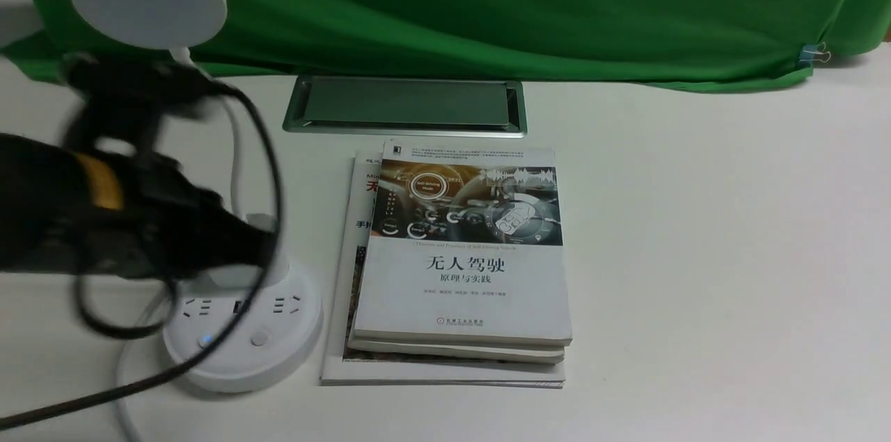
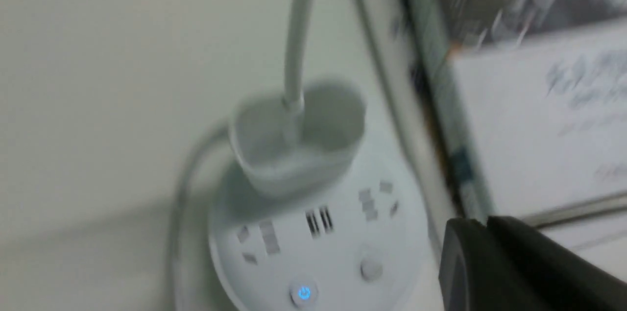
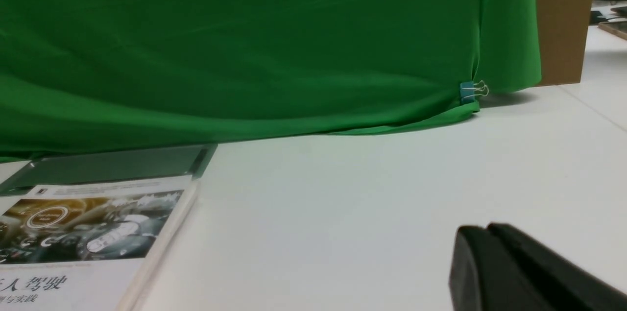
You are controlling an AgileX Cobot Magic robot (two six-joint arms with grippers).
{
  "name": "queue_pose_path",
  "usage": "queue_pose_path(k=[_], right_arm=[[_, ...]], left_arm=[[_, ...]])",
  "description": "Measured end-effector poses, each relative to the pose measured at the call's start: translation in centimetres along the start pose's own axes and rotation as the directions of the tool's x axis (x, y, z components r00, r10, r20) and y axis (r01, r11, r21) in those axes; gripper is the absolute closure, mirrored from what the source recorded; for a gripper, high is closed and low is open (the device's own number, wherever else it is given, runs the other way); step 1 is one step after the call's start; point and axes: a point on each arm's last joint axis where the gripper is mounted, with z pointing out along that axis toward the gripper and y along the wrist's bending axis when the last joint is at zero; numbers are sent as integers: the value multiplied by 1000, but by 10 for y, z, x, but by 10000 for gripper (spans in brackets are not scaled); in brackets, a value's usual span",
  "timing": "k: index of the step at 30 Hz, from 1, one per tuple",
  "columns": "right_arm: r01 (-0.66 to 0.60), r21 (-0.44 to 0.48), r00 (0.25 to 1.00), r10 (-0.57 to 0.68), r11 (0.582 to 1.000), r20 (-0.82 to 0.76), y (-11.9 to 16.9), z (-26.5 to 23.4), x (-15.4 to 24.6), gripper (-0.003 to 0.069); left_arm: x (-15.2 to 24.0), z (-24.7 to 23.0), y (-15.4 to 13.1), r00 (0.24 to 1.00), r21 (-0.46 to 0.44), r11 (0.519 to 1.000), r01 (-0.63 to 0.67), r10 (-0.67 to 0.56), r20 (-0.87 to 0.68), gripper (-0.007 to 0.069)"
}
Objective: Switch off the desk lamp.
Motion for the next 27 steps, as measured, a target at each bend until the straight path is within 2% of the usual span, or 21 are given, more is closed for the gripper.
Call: queue_pose_path(k=[1,2,4,7,11,14,17,21,24,26,27], right_arm=[[0,0,1000,0,1000,0,0,0,0,622],[0,0,1000,0,1000,0,0,0,0,622],[0,0,1000,0,1000,0,0,0,0,622],[0,0,1000,0,1000,0,0,0,0,622],[2,0,1000,-2,1000,0,0,0,0,622],[0,0,1000,0,1000,0,0,0,0,622],[0,0,1000,0,1000,0,0,0,0,622],[0,0,1000,0,1000,0,0,0,0,622],[0,0,1000,0,1000,0,0,0,0,622],[0,0,1000,0,1000,0,0,0,0,622],[0,0,1000,0,1000,0,0,0,0,622]], left_arm=[[-1,-5,0,1000,-1,1000,-3,3,24,606],[-4,-25,2,992,-5,1000,-13,13,123,606],[-7,-46,3,975,-3,1000,-15,15,220,606],[-10,-75,4,922,7,1000,-18,14,386,606],[-12,-101,5,852,18,1000,-23,10,524,606],[-11,-112,5,817,35,999,-15,-8,577,606],[-10,-116,2,806,98,995,25,-78,587,606],[-1,-119,2,794,96,995,-9,-51,605,606],[35,-110,5,781,58,998,-30,-13,625,606],[67,-102,12,744,8,1000,1,-6,669,606],[77,-97,15,750,-10,1000,14,-4,662,606]])
